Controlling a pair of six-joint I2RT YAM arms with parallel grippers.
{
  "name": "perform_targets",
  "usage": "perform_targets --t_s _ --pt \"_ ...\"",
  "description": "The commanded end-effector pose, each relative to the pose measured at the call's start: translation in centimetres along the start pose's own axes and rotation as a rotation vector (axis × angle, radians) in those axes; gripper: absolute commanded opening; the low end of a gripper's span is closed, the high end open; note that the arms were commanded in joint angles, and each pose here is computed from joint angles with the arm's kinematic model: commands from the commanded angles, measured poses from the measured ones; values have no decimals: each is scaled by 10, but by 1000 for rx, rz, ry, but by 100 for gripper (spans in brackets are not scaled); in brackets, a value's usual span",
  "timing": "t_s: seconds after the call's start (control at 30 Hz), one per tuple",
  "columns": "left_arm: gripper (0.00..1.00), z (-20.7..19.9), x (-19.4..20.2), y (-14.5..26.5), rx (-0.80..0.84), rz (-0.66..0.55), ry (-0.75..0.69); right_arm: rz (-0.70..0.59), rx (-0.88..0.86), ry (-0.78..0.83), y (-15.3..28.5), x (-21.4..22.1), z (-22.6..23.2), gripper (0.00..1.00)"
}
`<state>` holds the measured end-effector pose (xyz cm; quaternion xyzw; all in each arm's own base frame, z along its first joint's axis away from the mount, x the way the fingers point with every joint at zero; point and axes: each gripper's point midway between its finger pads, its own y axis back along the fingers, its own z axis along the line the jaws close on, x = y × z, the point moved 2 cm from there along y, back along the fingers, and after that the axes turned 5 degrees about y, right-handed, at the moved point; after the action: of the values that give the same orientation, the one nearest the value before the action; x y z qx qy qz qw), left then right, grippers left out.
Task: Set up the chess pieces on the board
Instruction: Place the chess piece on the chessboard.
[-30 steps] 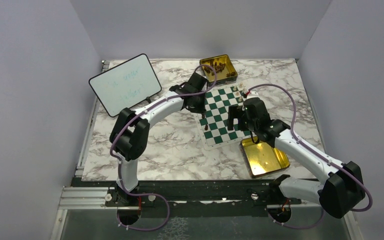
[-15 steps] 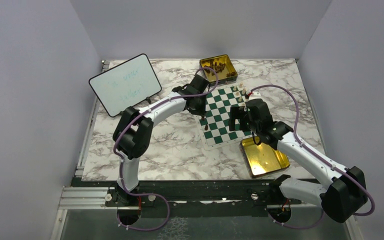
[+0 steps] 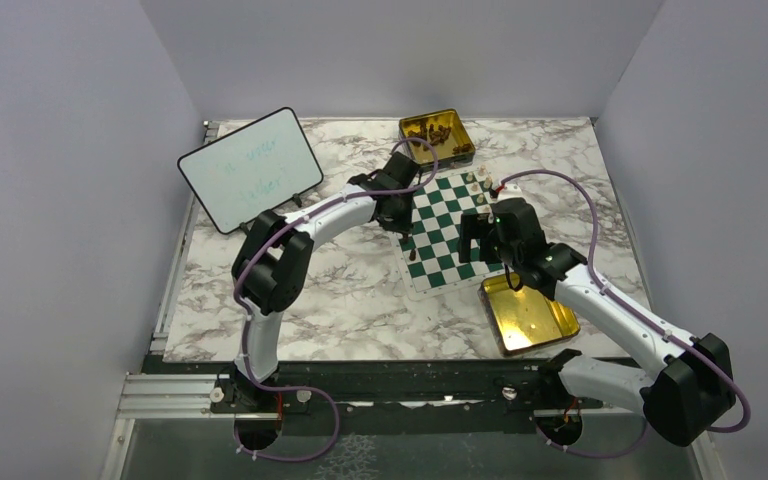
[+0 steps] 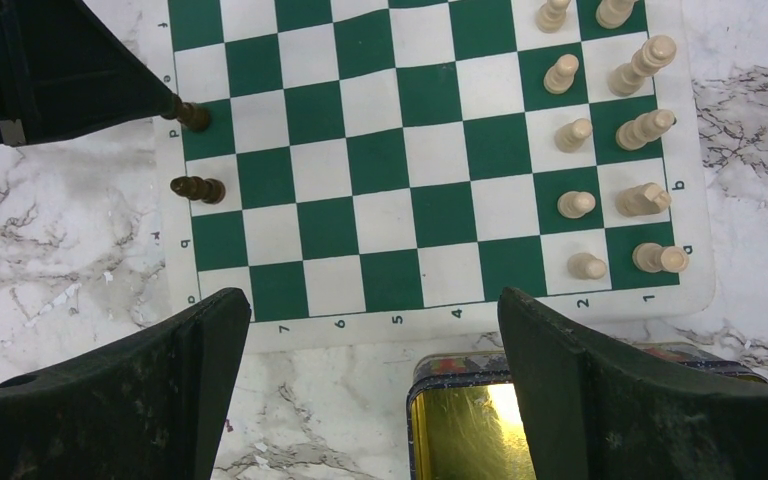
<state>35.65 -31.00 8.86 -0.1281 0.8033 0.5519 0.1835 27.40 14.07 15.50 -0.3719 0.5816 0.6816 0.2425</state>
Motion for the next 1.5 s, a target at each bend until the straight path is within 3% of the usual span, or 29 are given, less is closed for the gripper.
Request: perform_targets --t_s 0.0,0.8,1.03,1.2,1.47 --pt "5 -4 -19 2 -19 -69 -17 -3 15 -2 3 -1 -4 100" --pt "9 4 -30 -8 -40 -78 -17 -4 25 12 2 0 -6 100" --pt "18 7 -27 -13 -47 -67 -16 -4 21 11 0 -1 -5 100" --pt "37 7 -31 -9 -47 -77 -32 -9 29 21 1 -3 -6 100" --pt "41 8 -33 -10 -48 -78 -32 -6 23 14 0 -3 -5 100"
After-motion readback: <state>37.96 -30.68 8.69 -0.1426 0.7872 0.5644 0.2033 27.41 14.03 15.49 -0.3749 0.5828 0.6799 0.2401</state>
